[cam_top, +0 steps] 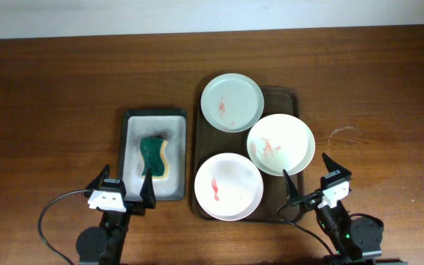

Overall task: Clean dirty plates on tray and stack at the side
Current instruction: 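Move the left gripper to the green sponge and the right toward the plates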

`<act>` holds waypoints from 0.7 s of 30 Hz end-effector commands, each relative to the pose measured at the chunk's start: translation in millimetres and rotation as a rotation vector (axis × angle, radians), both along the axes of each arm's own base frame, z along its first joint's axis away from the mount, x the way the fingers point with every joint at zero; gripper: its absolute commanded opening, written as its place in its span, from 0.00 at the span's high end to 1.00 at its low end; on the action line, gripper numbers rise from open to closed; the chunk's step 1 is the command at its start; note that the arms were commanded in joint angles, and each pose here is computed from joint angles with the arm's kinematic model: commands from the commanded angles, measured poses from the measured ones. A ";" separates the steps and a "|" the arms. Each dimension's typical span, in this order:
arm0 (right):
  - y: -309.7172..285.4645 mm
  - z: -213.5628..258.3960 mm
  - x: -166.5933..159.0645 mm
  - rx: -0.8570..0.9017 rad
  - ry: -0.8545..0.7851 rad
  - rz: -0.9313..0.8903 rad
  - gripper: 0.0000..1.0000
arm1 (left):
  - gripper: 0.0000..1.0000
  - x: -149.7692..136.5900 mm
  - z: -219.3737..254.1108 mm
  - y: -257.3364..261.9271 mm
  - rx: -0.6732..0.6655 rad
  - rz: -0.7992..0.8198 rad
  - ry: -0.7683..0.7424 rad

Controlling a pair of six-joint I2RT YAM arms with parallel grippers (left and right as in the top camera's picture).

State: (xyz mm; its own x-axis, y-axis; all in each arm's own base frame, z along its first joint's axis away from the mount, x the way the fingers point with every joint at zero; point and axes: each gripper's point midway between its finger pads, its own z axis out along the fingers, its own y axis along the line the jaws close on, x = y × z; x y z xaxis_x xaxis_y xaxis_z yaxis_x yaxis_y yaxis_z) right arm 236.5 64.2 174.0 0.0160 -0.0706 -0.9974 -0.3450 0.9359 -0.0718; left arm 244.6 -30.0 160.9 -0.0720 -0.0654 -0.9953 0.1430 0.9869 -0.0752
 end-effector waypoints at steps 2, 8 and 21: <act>13.0 26.5 -8.7 0.171 -0.012 0.091 0.01 | 0.01 -5.3 33.8 -18.0 0.010 -0.106 -0.122; 37.7 102.9 -48.2 0.204 -0.083 0.280 0.01 | 0.01 -36.4 128.4 -23.3 0.011 -0.148 -0.270; 34.3 128.1 -65.6 0.238 0.517 0.195 0.01 | 0.01 -61.6 139.0 -0.3 0.038 -0.028 0.411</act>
State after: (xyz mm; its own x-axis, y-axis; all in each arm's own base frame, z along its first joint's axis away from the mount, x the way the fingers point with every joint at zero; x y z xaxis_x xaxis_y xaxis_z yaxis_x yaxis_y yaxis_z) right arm 161.3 97.4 297.9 -0.4432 0.1074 -0.8900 -0.4607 0.8243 0.3290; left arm 166.0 -27.6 306.9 -0.3551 -0.0448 -0.9338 0.1321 0.9864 -0.0976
